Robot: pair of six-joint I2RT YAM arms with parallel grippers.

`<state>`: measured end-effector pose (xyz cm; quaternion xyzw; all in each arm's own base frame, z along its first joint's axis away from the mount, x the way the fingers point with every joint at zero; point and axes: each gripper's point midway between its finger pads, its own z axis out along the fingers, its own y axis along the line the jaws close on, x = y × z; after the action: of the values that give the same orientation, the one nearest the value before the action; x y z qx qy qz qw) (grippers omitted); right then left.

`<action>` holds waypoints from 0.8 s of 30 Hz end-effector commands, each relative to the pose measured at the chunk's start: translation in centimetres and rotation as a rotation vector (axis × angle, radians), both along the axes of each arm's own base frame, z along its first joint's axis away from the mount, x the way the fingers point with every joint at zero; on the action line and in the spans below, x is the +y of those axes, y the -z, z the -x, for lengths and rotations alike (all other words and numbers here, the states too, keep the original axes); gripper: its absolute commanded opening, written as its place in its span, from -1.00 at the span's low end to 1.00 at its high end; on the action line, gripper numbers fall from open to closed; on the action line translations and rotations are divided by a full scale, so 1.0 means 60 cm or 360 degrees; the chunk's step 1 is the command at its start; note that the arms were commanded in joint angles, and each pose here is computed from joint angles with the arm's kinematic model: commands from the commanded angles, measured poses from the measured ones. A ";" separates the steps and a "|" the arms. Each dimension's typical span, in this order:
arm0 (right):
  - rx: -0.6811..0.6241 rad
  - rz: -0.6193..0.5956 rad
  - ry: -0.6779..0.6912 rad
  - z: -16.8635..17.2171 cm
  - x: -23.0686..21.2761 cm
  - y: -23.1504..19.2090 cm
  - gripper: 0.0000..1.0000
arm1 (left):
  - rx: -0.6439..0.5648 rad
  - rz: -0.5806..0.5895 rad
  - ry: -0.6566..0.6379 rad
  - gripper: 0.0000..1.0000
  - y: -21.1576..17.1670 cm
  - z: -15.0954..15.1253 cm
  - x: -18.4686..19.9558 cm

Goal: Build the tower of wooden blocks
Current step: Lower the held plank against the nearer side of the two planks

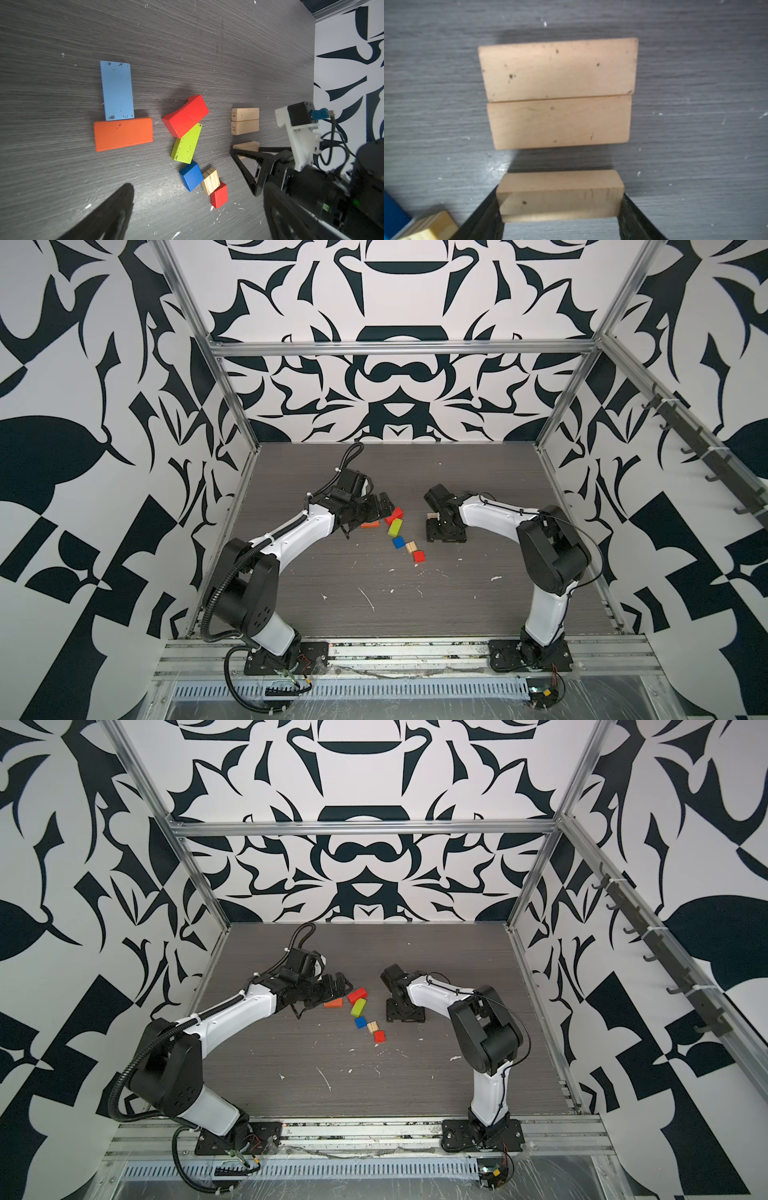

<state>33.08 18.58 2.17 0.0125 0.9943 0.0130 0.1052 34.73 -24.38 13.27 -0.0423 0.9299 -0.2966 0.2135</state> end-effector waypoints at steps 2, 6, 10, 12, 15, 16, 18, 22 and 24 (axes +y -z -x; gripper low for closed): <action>-0.0005 0.0005 -0.0032 -0.014 0.003 -0.001 0.36 | -0.0017 0.0021 -0.0012 0.99 -0.012 0.005 0.005; 0.0011 0.0033 -0.0056 -0.017 0.002 0.002 0.37 | -0.0014 0.0016 -0.0017 0.99 -0.010 0.007 0.007; 0.0020 0.0046 -0.0068 -0.018 0.002 0.006 0.38 | -0.0026 0.0019 -0.0023 0.99 -0.012 0.007 0.009; 0.0020 0.0059 -0.0073 -0.019 0.000 0.006 0.38 | -0.0037 0.0019 -0.0030 0.99 -0.015 0.006 0.010; 0.0020 0.0078 -0.0073 -0.020 -0.004 0.007 0.39 | -0.0030 0.0017 -0.0027 0.99 -0.014 0.006 0.009; 0.0018 0.0082 -0.0074 -0.021 -0.004 0.007 0.39 | -0.0026 0.0016 -0.0026 0.99 -0.012 0.006 0.009; 0.0009 0.0094 -0.0072 -0.023 -0.006 0.006 0.39 | -0.0025 0.0017 -0.0025 0.99 -0.012 0.006 0.008; 0.0002 0.0097 -0.0066 -0.026 -0.008 0.006 0.40 | -0.0018 0.0017 -0.0025 0.99 -0.009 0.006 0.008; 0.0005 0.0092 -0.0063 -0.027 -0.008 0.007 0.40 | -0.0017 0.0015 -0.0026 0.99 -0.009 0.006 0.009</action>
<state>34.00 18.45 2.01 -0.0114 0.9948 -0.0062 0.1006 34.47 -24.16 13.58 -0.0445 0.9282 -0.2983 0.2180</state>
